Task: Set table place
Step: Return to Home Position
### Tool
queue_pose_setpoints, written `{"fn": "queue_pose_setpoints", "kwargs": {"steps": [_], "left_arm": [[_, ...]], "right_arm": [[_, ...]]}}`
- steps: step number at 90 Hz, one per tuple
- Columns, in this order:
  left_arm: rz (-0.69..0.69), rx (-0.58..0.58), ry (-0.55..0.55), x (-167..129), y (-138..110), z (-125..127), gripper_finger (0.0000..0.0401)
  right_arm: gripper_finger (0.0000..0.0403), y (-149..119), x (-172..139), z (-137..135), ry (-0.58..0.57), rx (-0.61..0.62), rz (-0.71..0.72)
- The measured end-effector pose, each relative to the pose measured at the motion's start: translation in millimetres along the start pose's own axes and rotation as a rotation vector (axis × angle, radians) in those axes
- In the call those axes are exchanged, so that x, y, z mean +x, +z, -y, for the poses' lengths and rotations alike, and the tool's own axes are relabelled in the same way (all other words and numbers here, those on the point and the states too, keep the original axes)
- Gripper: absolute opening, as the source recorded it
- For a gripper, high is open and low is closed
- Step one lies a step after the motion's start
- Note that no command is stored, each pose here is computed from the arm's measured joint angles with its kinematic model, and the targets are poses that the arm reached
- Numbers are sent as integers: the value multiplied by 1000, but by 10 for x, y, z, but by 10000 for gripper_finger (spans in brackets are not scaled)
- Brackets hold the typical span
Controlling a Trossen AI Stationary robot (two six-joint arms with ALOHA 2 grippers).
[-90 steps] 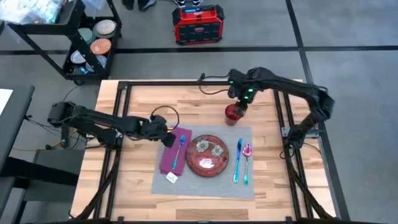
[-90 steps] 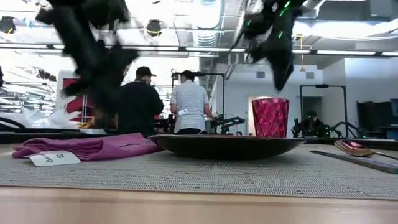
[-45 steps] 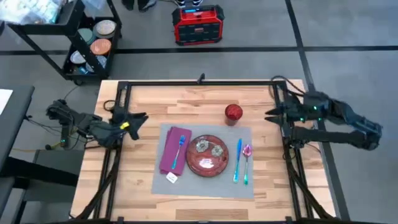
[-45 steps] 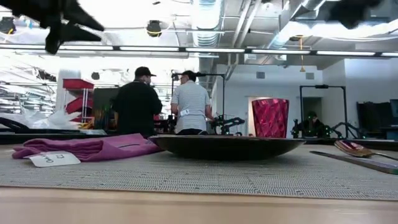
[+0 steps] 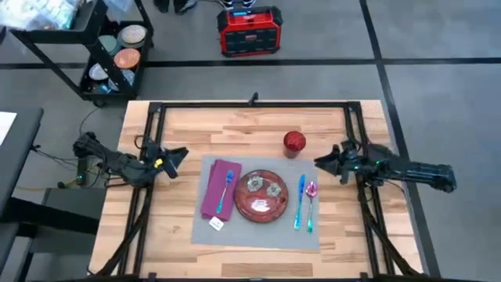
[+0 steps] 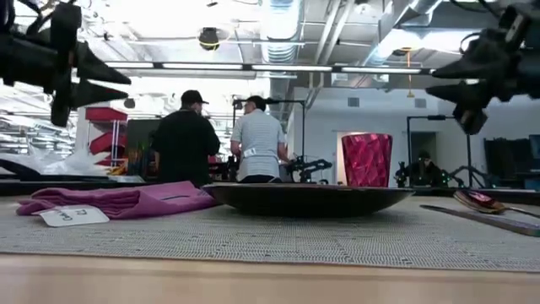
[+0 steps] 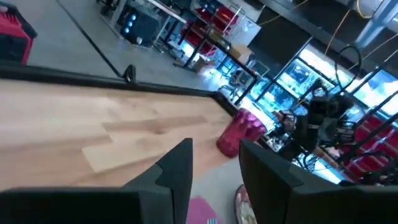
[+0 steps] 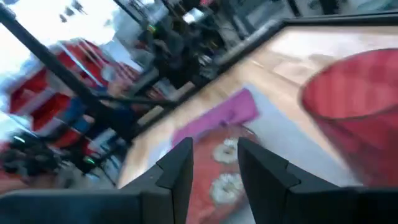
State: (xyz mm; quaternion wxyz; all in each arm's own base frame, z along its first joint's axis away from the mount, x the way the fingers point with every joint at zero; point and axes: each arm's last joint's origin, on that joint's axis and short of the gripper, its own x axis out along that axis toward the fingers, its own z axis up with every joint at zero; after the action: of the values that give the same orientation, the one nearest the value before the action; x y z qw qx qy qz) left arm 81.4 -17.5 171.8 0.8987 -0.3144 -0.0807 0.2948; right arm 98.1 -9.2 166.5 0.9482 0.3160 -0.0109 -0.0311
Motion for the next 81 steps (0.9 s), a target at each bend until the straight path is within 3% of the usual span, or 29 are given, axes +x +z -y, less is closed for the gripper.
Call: {"fn": "queue_pose_setpoints", "kwargs": {"steps": [22,81], "left_arm": [[51,154,66,-59,-190,-21,113],[19,161,16,-132,-249,-7,113]], "right_arm": [[109,0,-16,-63,-30,-108,72],[107,9,-17,-51,-78,-116,104]]}}
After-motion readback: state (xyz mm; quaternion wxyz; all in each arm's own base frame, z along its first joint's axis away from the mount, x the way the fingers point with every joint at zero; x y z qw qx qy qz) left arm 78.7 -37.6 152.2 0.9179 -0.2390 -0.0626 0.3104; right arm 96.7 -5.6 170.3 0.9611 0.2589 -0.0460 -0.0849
